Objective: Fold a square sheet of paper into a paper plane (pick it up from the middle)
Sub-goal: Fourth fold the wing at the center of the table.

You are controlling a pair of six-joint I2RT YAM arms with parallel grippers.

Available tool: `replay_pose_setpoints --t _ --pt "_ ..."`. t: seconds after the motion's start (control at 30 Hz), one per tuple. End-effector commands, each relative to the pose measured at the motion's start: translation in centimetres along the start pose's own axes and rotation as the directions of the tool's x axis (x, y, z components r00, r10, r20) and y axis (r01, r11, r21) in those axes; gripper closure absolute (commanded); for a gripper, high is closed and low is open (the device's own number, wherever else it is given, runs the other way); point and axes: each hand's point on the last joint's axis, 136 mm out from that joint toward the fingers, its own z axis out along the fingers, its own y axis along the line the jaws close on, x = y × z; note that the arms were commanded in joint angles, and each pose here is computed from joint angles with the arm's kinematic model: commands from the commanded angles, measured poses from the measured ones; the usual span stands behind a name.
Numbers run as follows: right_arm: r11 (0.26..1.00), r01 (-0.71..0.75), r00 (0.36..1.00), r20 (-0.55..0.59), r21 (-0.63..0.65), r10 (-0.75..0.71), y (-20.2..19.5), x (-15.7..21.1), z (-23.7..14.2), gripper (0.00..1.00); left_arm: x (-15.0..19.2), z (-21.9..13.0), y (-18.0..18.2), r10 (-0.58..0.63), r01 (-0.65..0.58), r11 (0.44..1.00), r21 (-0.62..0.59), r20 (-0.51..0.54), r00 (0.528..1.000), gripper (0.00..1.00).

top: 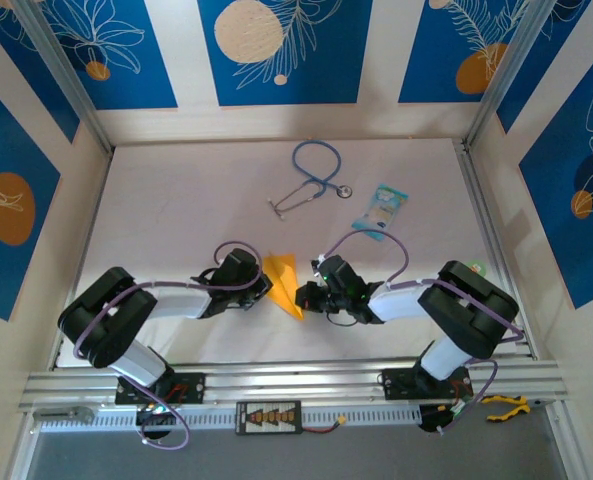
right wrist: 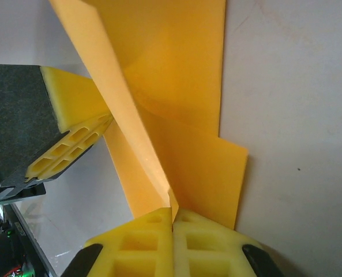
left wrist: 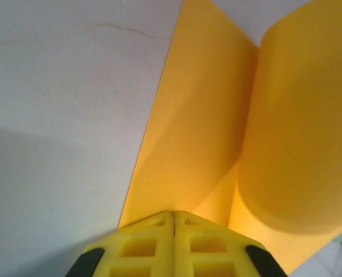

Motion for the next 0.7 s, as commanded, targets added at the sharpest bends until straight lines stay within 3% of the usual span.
replay_pose_setpoints --t 0.0,0.67 --pt "1.0 0.008 1.0 -0.016 -0.014 -0.008 0.99 0.01 -0.51 0.96 0.24 -0.25 3.23 -0.017 0.02 0.994 -0.107 0.025 1.0 1.0" --pt "0.998 -0.018 1.0 -0.026 -0.064 0.016 0.49 0.57 -0.06 0.97 0.51 -0.43 3.02 -0.034 0.038 0.995 -0.092 0.05 0.998 1.0"
